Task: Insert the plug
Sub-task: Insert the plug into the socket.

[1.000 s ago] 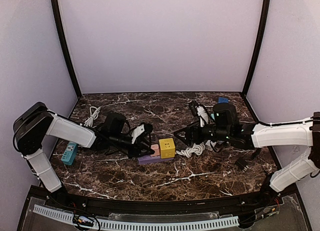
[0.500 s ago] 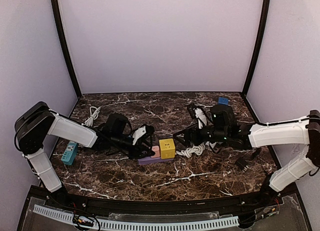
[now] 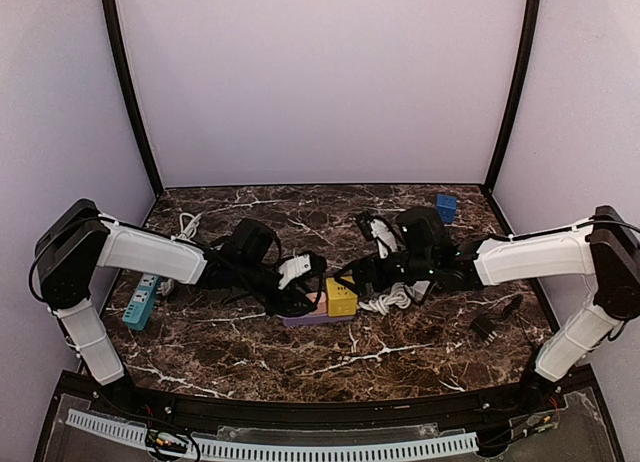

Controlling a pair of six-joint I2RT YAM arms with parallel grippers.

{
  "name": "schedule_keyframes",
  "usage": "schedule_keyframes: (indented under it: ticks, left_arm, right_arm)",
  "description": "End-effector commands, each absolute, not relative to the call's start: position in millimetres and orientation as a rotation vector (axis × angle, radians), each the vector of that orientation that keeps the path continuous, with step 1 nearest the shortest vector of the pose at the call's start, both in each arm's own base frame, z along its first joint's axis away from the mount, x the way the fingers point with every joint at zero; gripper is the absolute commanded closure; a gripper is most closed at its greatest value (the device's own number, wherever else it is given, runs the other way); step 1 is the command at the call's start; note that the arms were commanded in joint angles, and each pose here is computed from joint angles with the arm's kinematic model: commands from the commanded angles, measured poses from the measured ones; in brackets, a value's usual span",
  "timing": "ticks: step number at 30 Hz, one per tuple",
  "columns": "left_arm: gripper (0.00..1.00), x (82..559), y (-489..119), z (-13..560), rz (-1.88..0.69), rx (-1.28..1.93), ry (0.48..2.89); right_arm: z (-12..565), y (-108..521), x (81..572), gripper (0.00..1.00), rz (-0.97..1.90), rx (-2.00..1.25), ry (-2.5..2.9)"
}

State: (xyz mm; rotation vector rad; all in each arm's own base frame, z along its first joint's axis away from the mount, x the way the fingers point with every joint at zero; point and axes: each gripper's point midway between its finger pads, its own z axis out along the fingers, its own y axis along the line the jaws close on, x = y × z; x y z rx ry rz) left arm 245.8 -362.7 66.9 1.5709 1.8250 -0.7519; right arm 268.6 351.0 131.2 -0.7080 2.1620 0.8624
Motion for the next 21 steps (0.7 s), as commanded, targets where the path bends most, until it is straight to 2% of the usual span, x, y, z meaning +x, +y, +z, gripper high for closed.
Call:
schedule_keyframes:
  ticks: [1, 12, 16, 17, 18, 19, 20, 21]
  left_arm:
    - [0.99, 208, -317, -13, -0.594, 1.792, 2.144]
    - [0.99, 211, -307, -12, -0.406, 1.872, 2.325]
    - [0.99, 202, -331, 13, -0.606, 1.846, 2.254]
    - [0.96, 205, -340, 21, -0.652, 1.813, 2.228]
    - [0.77, 210, -348, 30, -0.666, 1.790, 2.199]
    - [0.68, 214, -355, 37, -0.680, 1.768, 2.177]
    - [0.53, 219, -362, 45, -0.684, 1.755, 2.149]
    - [0.48, 224, -365, 49, -0.682, 1.743, 2.133]
  right_arm:
    - [141, 356, 271, 0.07, 0.852, -0.723, 2.144]
    - [150, 343, 272, 0.06, 0.789, -0.695, 2.138]
    - [155, 341, 269, 0.05, 0.796, -0.714, 2.104]
    - [157, 341, 268, 0.05, 0.795, -0.727, 2.093]
    - [159, 340, 268, 0.04, 0.790, -0.736, 2.084]
    - [161, 340, 267, 0.04, 0.790, -0.747, 2.073]
    - [163, 339, 266, 0.04, 0.787, -0.754, 2.064]
    - [164, 338, 266, 0.04, 0.786, -0.753, 2.059]
